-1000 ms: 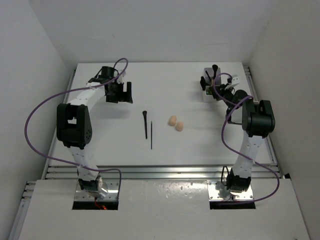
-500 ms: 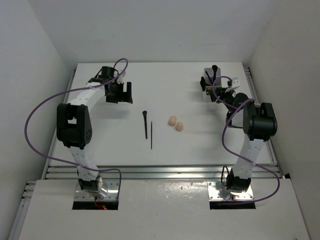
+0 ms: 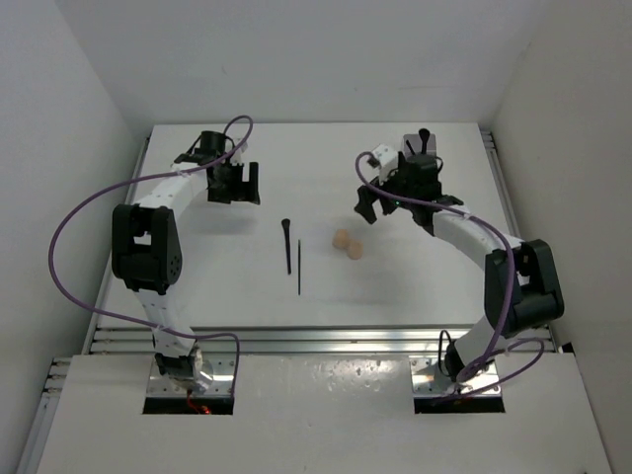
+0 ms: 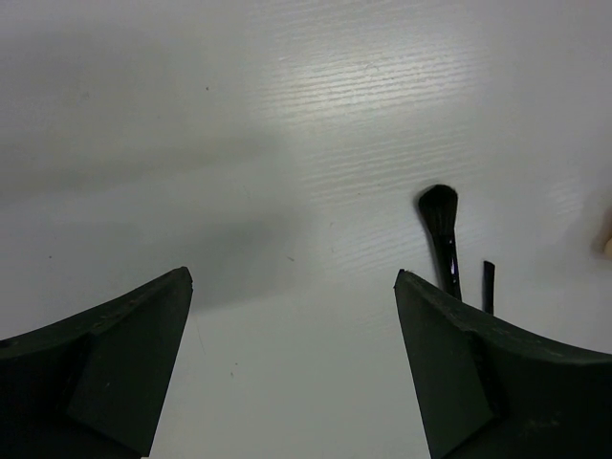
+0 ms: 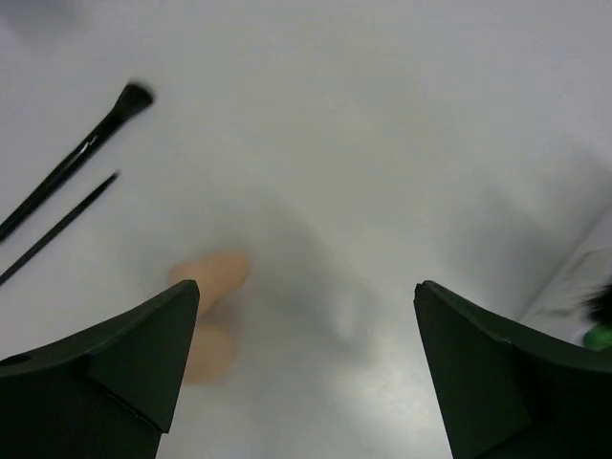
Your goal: Organize the makeup
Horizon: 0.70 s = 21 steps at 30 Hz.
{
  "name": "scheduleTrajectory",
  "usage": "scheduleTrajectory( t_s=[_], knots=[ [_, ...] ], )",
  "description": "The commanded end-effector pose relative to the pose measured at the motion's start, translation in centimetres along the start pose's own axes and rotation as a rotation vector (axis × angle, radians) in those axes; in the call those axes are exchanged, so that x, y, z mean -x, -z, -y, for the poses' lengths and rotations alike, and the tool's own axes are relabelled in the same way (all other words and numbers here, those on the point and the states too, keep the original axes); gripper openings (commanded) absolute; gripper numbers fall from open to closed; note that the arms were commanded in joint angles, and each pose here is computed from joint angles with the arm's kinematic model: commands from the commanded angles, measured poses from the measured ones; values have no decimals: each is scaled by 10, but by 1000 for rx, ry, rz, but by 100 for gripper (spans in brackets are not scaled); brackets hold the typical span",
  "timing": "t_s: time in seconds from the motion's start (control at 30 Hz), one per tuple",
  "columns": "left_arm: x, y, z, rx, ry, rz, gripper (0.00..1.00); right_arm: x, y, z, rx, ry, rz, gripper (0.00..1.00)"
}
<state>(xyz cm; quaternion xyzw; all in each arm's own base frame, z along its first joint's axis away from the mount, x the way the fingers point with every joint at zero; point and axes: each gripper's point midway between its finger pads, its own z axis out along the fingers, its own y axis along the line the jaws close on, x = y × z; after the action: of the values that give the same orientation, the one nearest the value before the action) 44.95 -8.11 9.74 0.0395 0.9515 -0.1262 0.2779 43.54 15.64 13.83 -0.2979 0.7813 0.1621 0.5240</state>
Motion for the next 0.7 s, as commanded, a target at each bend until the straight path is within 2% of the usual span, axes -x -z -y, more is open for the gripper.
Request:
scheduleTrajectory(
  t_s=[0.0,0.1,0.33,0.5,0.67],
  knots=[
    [21,8,-4,22,-23,65,93,-70,35,-54,166,-42,-389,94],
    [20,7,4,-13,-65,62,93,-84,44,-86,230,-62,-531,87],
    [-4,-3,15,-55,-179,5,89,-103,31,-110,196,-84,-626,84],
    [-34,-10,28,-56,-258,-57,88,-101,12,-117,228,-81,-550,75],
    [-51,-16,36,-21,-341,-98,88,-108,-4,-103,170,-66,-565,68]
  ],
)
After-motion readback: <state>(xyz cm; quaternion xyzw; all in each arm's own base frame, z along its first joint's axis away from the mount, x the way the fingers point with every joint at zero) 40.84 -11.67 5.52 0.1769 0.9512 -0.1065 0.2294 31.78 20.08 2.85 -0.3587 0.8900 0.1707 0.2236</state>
